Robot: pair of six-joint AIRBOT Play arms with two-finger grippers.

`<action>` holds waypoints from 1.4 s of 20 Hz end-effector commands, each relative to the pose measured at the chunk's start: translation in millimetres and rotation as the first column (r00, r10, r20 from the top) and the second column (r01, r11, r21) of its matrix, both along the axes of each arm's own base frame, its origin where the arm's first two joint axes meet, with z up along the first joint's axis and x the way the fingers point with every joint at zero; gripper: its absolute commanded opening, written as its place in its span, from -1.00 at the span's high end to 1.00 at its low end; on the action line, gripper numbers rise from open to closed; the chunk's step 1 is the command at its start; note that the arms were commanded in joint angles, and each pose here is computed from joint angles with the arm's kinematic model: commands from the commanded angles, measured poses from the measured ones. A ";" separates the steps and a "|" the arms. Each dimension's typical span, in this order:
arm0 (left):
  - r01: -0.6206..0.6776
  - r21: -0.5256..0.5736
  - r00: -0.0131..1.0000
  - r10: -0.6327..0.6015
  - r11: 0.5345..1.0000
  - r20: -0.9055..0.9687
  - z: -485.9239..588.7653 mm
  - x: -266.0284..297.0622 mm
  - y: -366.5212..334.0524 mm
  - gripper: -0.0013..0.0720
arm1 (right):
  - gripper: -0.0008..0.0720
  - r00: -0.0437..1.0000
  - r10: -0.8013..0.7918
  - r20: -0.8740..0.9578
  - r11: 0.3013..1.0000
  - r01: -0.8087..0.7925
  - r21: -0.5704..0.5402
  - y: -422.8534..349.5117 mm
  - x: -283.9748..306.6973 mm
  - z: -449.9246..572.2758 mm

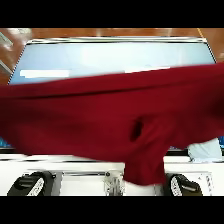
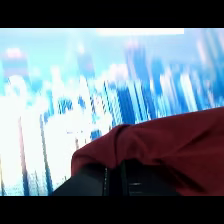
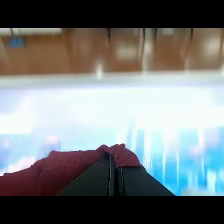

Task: Fold the shirts.

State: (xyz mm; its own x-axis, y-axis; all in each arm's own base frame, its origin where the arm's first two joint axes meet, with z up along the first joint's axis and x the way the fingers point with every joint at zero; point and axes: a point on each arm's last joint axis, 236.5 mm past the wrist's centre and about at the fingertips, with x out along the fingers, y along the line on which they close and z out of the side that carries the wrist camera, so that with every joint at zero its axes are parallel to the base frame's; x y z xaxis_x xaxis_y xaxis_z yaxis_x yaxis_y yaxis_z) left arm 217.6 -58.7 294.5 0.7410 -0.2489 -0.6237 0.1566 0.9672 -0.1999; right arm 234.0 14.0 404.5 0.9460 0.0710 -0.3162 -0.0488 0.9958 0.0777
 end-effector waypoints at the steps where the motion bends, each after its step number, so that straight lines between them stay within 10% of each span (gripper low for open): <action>1: -0.027 -0.085 0.948 -0.001 0.996 -0.318 -124.5 13.1 -12.9 0.84 | 0.81 0.921 -0.001 -0.390 0.997 0.032 0.073 -16.9 36.2 -104.7; 12: -0.172 -0.199 0.950 0.110 0.965 -0.291 -238.9 201.2 -5.2 0.84 | 0.81 0.970 0.006 -0.245 0.925 0.088 0.370 47.9 329.8 -307.9; 20: -0.268 -0.236 0.888 0.145 0.934 -0.437 -325.9 258.3 -2.6 0.83 | 0.72 0.892 0.050 -0.450 0.857 0.193 0.478 88.8 338.1 -430.9; 22: -0.266 -0.241 0.846 0.107 0.933 -0.522 -344.5 242.9 -9.9 0.25 | -0.34 0.872 0.074 -0.483 0.861 0.189 0.473 93.2 331.0 -437.5; 24: -0.244 -0.215 0.798 0.070 0.946 -0.599 -346.0 220.2 4.1 -0.62 | -0.45 0.868 0.103 -0.485 0.882 0.146 0.449 84.4 322.5 -420.3; 28: -0.266 -0.167 0.610 0.031 0.949 -0.792 -336.3 142.5 77.8 -0.66 | -0.45 0.830 0.101 -0.549 0.947 0.088 0.308 7.2 275.9 -373.4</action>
